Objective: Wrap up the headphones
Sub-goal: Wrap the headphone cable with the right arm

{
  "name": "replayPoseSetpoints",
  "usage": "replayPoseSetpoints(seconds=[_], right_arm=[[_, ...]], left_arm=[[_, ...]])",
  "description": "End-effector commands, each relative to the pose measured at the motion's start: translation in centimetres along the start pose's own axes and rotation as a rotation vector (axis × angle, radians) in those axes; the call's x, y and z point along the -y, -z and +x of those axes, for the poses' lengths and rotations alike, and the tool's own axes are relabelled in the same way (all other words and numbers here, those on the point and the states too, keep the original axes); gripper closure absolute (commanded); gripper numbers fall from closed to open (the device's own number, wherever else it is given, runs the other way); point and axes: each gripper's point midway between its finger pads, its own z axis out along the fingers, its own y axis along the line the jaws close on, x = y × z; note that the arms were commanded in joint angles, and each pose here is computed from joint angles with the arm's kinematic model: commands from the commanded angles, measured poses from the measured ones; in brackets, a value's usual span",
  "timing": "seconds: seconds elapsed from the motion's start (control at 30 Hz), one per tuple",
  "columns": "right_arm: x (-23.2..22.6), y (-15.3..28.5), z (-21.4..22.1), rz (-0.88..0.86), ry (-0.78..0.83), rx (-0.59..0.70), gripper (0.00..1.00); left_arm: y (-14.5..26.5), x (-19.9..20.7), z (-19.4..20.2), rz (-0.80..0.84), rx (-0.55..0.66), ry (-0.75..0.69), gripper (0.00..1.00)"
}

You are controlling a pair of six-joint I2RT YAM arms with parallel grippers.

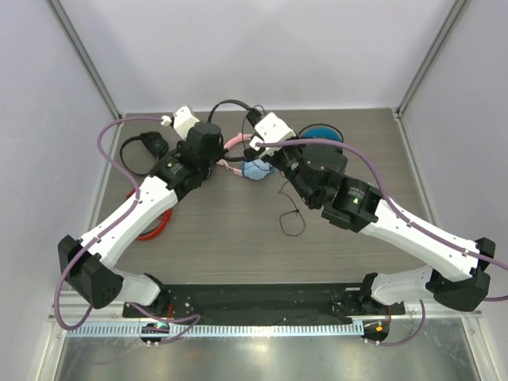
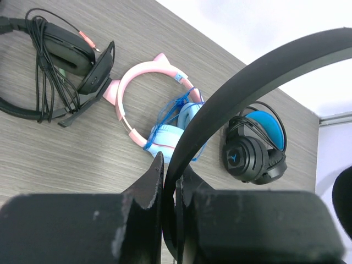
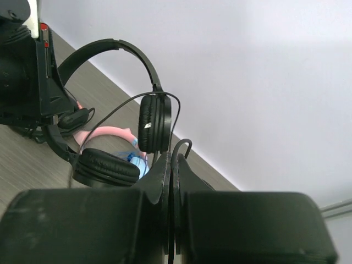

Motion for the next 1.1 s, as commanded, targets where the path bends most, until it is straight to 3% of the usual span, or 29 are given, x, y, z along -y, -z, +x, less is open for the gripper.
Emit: replayPoseSetpoints(seconds=[0.0, 0.37, 0.77, 1.07], right_arm=[[1.5, 0.6, -2.8, 0.012, -0.057, 0.087, 0.99], [2.9, -0.4, -0.9, 0.043, -0.063, 0.054, 0.99], [2.6, 1.3, -1.0, -0.011, -0.158, 0.082, 0.99], [-1.1, 2.3, 1.5, -0.123, -0.275, 0.034, 0.99]], left_arm=[[1.1, 1.0, -2.5, 0.048, 0.066, 0.043, 1.0], [1.5, 2.1, -2.6, 0.098, 0.045, 0.054, 1.0], [2.0, 1.5, -5.5, 0.07, 0.176, 0.12, 1.0], [2.8, 3.0, -9.0, 0.109, 0.28, 0.209, 1.0]])
